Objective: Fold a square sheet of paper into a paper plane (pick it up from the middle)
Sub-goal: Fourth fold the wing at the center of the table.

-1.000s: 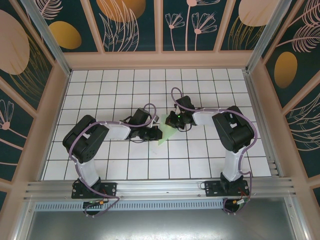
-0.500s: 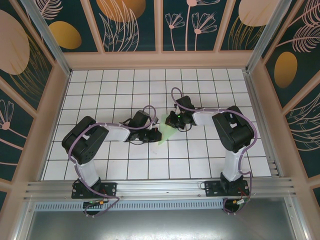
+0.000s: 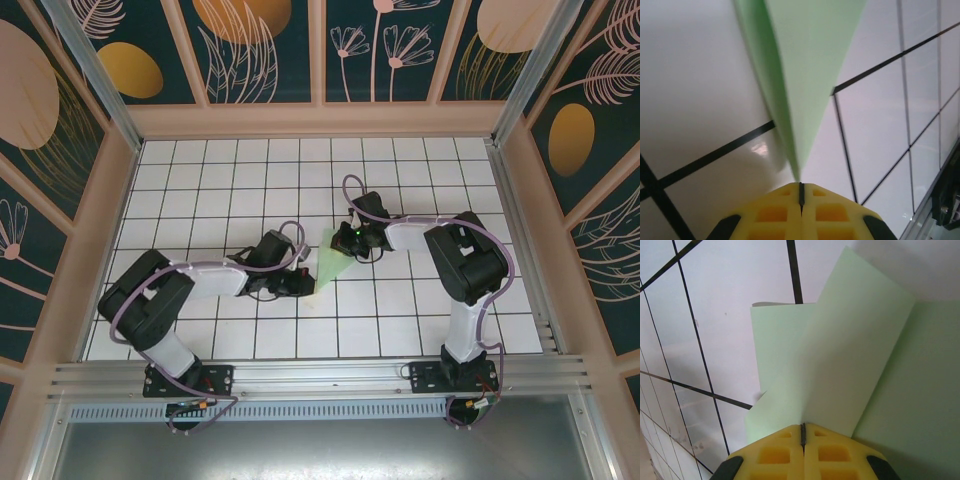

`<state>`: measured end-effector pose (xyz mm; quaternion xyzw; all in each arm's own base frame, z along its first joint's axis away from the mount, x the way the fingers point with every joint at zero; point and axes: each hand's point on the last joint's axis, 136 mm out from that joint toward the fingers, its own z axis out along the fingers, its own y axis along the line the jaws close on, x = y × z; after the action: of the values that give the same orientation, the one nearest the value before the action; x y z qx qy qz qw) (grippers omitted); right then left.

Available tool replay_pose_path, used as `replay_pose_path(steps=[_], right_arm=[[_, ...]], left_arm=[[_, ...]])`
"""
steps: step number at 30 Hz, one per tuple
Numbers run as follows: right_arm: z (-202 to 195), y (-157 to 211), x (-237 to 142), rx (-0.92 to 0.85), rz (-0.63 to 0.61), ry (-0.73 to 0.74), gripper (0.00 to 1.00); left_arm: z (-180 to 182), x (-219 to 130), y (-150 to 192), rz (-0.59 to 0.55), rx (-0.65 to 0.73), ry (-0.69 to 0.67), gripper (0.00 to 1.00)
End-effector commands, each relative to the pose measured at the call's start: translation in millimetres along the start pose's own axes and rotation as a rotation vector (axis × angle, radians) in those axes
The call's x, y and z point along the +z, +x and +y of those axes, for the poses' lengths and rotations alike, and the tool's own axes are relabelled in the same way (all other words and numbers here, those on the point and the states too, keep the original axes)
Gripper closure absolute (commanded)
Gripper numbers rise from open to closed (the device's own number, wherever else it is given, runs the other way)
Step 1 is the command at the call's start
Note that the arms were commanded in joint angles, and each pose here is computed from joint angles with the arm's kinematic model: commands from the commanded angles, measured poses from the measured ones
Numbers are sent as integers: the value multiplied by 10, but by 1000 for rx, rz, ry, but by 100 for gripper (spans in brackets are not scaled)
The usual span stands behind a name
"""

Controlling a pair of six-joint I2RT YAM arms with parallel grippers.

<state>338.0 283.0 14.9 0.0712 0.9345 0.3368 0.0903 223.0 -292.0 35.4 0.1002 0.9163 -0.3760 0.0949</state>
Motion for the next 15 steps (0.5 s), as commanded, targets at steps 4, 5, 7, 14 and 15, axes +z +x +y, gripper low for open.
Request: replay_pose_path(steps=[4,5,7,14,15], right_arm=[[-661,262,194,89,49,225,100],[-663,261,199,90,50,225,100],[-653,254,202,91,48,222,100],[-611,231,207,88,49,211,100],[-602,227,206,88,49,209,100]], left_arm=[[-341,-261,-470,-191,98,24,99],[-366,-247,-486,-194,95,41,99],[-413,-175,-482,-169,82,79,98],[-326,116,-314,-53,10,131,98],[-277,147,-285,-41,1,117,98]])
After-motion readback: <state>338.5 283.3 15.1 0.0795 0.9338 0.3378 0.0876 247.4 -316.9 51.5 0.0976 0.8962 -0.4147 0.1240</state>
